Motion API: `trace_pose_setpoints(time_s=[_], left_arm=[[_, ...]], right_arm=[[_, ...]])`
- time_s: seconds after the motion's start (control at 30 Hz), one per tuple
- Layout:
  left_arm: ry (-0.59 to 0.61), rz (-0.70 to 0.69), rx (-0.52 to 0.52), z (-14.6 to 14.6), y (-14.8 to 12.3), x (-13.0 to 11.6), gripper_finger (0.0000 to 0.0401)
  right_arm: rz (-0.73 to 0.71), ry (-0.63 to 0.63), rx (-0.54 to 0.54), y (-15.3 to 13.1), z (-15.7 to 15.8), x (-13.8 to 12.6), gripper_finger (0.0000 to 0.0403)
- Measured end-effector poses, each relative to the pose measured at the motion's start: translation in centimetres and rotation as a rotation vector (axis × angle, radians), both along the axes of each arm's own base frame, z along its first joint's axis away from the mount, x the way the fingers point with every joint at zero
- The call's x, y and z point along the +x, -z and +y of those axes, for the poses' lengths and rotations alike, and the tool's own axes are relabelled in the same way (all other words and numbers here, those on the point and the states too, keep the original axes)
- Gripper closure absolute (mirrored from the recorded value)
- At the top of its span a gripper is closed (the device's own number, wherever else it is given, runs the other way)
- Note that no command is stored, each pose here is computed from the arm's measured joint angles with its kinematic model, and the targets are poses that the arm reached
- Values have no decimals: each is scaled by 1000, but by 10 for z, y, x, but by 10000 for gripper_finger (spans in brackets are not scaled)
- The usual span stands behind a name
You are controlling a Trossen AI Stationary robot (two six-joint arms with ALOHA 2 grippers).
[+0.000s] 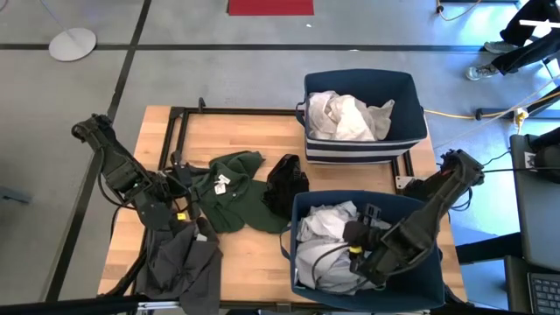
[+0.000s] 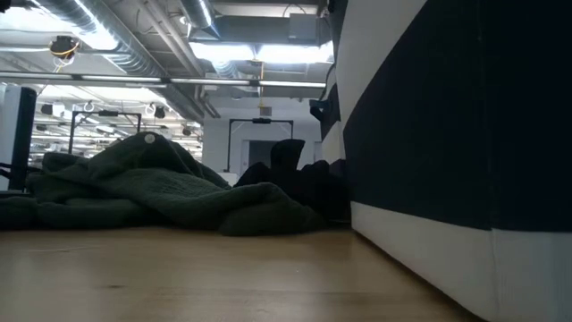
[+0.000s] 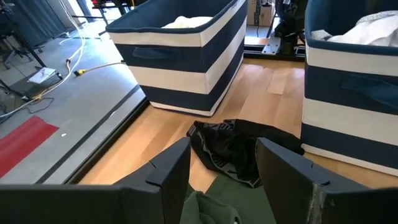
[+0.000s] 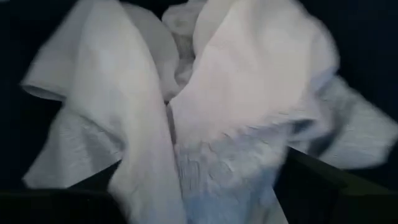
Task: Sort clothes
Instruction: Put the light blue patient gown into the bottom blue bin, then put the green polo shirt into the bottom blue bin
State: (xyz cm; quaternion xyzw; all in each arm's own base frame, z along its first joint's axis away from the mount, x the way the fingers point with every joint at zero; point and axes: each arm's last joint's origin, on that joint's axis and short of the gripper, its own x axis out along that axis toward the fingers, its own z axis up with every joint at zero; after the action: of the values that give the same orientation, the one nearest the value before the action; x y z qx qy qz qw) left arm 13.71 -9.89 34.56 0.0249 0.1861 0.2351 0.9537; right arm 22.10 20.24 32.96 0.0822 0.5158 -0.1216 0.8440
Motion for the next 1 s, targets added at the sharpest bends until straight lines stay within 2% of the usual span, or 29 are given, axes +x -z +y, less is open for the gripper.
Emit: trace_pose_setpoints(time_s=[0.2, 0.37, 0.53, 0.67, 0.8, 1.0], left_arm=[[0, 0, 0, 0, 0, 0, 229], [-7, -10, -17, 0, 0, 0, 229], [-4, -8, -30, 0, 0, 0, 229], [28, 31, -57, -3, 3, 2, 229], [60, 98, -65, -12, 11, 9, 229], [37, 248, -55, -20, 33, 30, 229]], right_arm=[[-31, 15, 49, -36, -4, -4, 128], [-41, 8, 87, -49, -5, -6, 127], [-64, 11, 60, -49, -5, -5, 127], [-142, 1, 7, -51, -5, -2, 127], [-204, -39, -55, -53, -4, 2, 127], [-251, -41, -128, -55, -6, 3, 127]])
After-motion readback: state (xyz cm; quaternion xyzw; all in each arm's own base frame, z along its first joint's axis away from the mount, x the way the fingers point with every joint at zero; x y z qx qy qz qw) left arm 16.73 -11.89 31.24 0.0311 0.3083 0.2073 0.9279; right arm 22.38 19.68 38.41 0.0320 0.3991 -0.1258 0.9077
